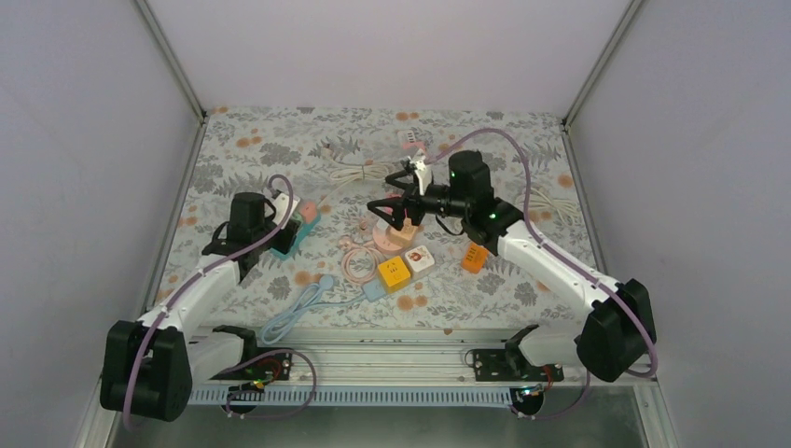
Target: Insert the plug
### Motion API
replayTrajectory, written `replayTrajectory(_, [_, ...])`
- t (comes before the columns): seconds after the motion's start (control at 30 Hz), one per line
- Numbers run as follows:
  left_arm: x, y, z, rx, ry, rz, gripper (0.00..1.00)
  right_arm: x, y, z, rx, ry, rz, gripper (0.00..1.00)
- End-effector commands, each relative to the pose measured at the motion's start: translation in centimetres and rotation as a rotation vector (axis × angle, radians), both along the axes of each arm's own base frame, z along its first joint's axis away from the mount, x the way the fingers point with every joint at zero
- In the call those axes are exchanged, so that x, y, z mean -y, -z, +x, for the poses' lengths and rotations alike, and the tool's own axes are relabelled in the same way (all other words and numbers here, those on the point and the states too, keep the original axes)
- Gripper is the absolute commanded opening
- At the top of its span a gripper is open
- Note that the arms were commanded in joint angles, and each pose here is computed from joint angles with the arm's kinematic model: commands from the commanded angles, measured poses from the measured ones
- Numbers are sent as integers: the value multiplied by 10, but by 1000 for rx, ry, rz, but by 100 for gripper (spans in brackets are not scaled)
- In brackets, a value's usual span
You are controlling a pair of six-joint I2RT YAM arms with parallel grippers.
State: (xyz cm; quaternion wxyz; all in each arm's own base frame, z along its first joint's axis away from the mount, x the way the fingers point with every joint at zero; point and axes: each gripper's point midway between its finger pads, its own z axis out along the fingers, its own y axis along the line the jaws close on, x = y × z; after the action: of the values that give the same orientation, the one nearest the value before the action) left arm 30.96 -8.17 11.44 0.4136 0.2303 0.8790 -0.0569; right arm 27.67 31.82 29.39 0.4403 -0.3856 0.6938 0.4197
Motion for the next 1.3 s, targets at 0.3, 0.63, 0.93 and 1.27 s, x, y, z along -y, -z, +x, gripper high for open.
replayTrajectory(0.3, [2,19,13,-26,22,25,2,19,5,12,-127,197,141,100])
replayTrajectory(0.63, [-8,26,14,-32,-3,82,2,20,11,14,-114,202,114,100])
replayTrajectory(0.93, [3,20,20,-26,46,21,2,21,14,14,-121,203,106,100])
replayTrajectory(1.27, [-3,22,15,-60,51,74,2,20,22,15,-140,210,97,100])
